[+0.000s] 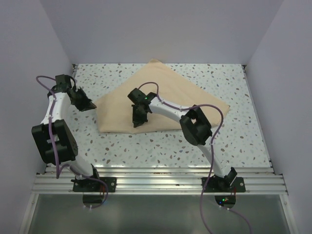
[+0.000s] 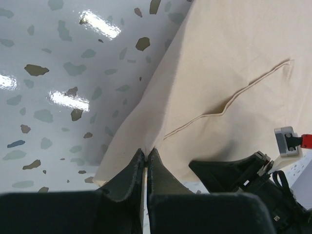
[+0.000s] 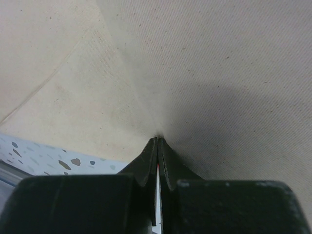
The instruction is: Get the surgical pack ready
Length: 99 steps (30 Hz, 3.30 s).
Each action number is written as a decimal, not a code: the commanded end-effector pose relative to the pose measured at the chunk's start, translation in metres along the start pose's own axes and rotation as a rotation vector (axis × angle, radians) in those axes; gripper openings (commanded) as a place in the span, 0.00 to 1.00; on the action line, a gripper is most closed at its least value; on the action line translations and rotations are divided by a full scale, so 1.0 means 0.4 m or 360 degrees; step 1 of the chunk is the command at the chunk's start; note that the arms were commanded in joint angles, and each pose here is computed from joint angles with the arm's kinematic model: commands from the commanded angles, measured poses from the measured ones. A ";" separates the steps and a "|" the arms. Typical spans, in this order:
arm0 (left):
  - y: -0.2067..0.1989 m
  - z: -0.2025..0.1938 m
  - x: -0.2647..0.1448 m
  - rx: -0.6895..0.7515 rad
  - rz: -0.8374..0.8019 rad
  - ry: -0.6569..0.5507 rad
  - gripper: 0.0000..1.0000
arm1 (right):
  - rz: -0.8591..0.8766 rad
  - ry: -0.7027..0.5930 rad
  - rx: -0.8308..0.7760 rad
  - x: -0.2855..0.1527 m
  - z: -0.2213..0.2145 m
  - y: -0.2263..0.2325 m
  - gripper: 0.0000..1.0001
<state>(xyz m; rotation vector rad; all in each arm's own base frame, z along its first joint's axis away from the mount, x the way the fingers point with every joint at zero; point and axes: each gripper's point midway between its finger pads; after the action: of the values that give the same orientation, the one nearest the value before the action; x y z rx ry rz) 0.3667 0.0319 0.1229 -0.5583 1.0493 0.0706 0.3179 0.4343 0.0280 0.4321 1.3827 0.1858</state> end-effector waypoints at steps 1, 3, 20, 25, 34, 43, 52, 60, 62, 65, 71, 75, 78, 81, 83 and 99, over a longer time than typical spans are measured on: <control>-0.058 0.033 -0.046 0.0038 -0.0105 -0.0122 0.00 | -0.0079 -0.0047 0.0043 0.019 0.015 -0.022 0.00; -0.066 0.030 -0.050 0.0036 -0.0118 -0.0128 0.00 | -0.0067 -0.0046 0.0025 0.021 0.021 -0.011 0.00; -0.127 0.012 -0.069 0.0028 -0.0201 -0.0161 0.00 | 0.0155 -0.0320 -0.0107 -0.091 0.180 0.103 0.00; -0.174 0.012 -0.077 0.0035 -0.0253 -0.0167 0.00 | 0.0180 -0.0300 -0.0107 -0.050 0.188 0.111 0.00; -0.249 0.020 -0.100 0.0047 -0.0333 -0.0192 0.00 | 0.0125 -0.0245 -0.0086 0.023 0.181 0.080 0.00; -0.289 0.038 -0.140 0.0053 -0.0393 -0.0218 0.00 | 0.0113 -0.0226 -0.0082 0.034 0.197 0.061 0.00; -0.319 0.037 -0.152 0.0073 -0.0450 -0.0217 0.00 | 0.0388 -0.0452 -0.0125 -0.190 0.329 0.147 0.00; -0.352 0.032 -0.172 0.0105 -0.0529 -0.0221 0.00 | 0.0525 -0.0476 -0.0077 -0.201 0.395 0.172 0.00; -0.358 0.030 -0.174 0.0104 -0.0543 -0.0213 0.00 | 0.0517 -0.0441 -0.0062 -0.172 0.379 0.168 0.00; -0.371 0.028 -0.181 0.0108 -0.0573 -0.0218 0.00 | 0.0518 -0.0411 -0.0062 -0.131 0.361 0.170 0.00; -0.402 0.026 -0.205 0.0121 -0.0638 -0.0237 0.00 | 0.0430 -0.0357 0.0003 -0.051 0.341 0.132 0.00; -0.424 0.026 -0.220 0.0128 -0.0684 -0.0247 0.00 | 0.0332 -0.0336 0.0021 -0.001 0.330 0.084 0.00; -0.446 0.025 -0.228 0.0113 -0.0727 -0.0244 0.00 | 0.0329 -0.0321 0.0005 0.015 0.334 0.075 0.00; -0.477 0.023 -0.235 0.0130 -0.0770 -0.0248 0.00 | 0.0384 -0.0363 -0.0014 -0.020 0.362 0.092 0.00; -0.492 0.021 -0.232 0.0124 -0.0785 -0.0237 0.00 | 0.0418 -0.0404 0.0007 -0.055 0.397 0.092 0.00; -0.681 -0.024 -0.180 0.0217 -0.0932 -0.0109 0.00 | 0.0138 -0.0483 0.0179 -0.170 0.535 -0.233 0.00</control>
<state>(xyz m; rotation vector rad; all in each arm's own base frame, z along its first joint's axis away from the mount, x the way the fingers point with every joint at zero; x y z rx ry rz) 0.3951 -0.1735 0.2604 -0.7052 0.8617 -0.4214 0.5091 0.2988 0.0779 0.6263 1.0755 0.1145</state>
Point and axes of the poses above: each gripper's point midway between its finger pads, its own x axis out along the fingers, its own y axis along the line the jaws close on, z = x × y, and after that the axes turned 12 degrees about x, right-handed
